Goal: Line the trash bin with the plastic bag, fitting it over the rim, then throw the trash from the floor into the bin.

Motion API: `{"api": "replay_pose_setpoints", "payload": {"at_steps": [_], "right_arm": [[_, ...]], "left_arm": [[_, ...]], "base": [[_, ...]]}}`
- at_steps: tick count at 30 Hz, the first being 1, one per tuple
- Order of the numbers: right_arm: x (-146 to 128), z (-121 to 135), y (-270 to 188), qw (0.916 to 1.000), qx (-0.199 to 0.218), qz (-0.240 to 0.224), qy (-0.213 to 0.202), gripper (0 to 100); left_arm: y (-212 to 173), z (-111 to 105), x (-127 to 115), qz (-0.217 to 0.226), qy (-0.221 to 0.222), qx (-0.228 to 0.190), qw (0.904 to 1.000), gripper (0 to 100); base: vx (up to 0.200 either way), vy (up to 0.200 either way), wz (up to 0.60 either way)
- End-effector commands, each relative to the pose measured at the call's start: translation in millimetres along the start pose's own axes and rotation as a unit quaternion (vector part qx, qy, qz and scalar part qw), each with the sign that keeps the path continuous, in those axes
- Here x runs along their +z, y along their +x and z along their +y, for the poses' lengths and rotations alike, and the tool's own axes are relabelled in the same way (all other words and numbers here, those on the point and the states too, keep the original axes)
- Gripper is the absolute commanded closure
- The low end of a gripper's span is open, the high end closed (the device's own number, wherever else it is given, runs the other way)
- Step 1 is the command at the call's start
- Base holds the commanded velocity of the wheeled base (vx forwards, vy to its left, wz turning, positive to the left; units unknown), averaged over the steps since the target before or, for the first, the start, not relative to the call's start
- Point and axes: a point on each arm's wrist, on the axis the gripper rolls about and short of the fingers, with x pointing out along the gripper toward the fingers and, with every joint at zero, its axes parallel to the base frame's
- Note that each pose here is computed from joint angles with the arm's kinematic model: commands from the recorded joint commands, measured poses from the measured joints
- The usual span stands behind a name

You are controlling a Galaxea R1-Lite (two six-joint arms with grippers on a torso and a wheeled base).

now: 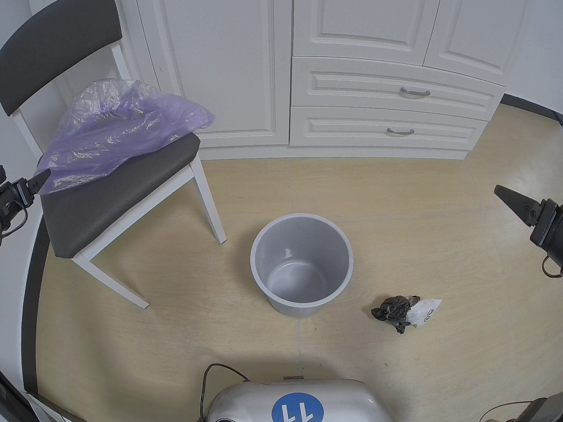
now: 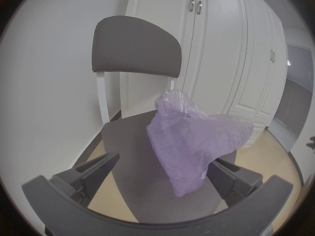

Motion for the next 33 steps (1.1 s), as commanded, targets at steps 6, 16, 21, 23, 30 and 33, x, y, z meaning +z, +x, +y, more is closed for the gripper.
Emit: {"api": "replay_pose_setpoints", "payload": {"at_steps": [6,16,21,23,30,33], "right_arm": [[1.4,4.9,2.4,0.9999,0.014,0.002,0.001,0],[3.5,5.4,-2.5,0.9998,0.017,-0.006,0.001,0],[3.8,5.5,-3.6,0.9998,0.018,-0.006,0.001,0],[3.8,5.5,-3.6,0.9998,0.018,-0.006,0.001,0],[4.5,5.8,-3.6,0.9998,0.019,-0.008,0.001,0],[4.7,5.8,-4.0,0.9998,0.019,-0.009,0.001,0]], "left_arm": [[5.1,-13.4,2.5,-0.003,-0.02,-0.023,0.9995,0],[20.1,-3.1,-12.6,0.017,-0.017,-0.021,0.9995,0],[26.1,12.8,-23.0,0.028,0.024,-0.008,0.9993,0],[28.9,15.5,-24.5,0.029,0.035,-0.007,0.9989,0],[35.9,15.5,-21.0,0.022,0.048,-0.013,0.9985,0],[36.6,13.6,-22.7,0.025,0.054,-0.016,0.9981,0]], "base": [[0.0,0.0,0.0],[0.0,0.0,0.0],[0.0,0.0,0.0],[0.0,0.0,0.0],[0.0,0.0,0.0],[0.0,0.0,0.0]]}}
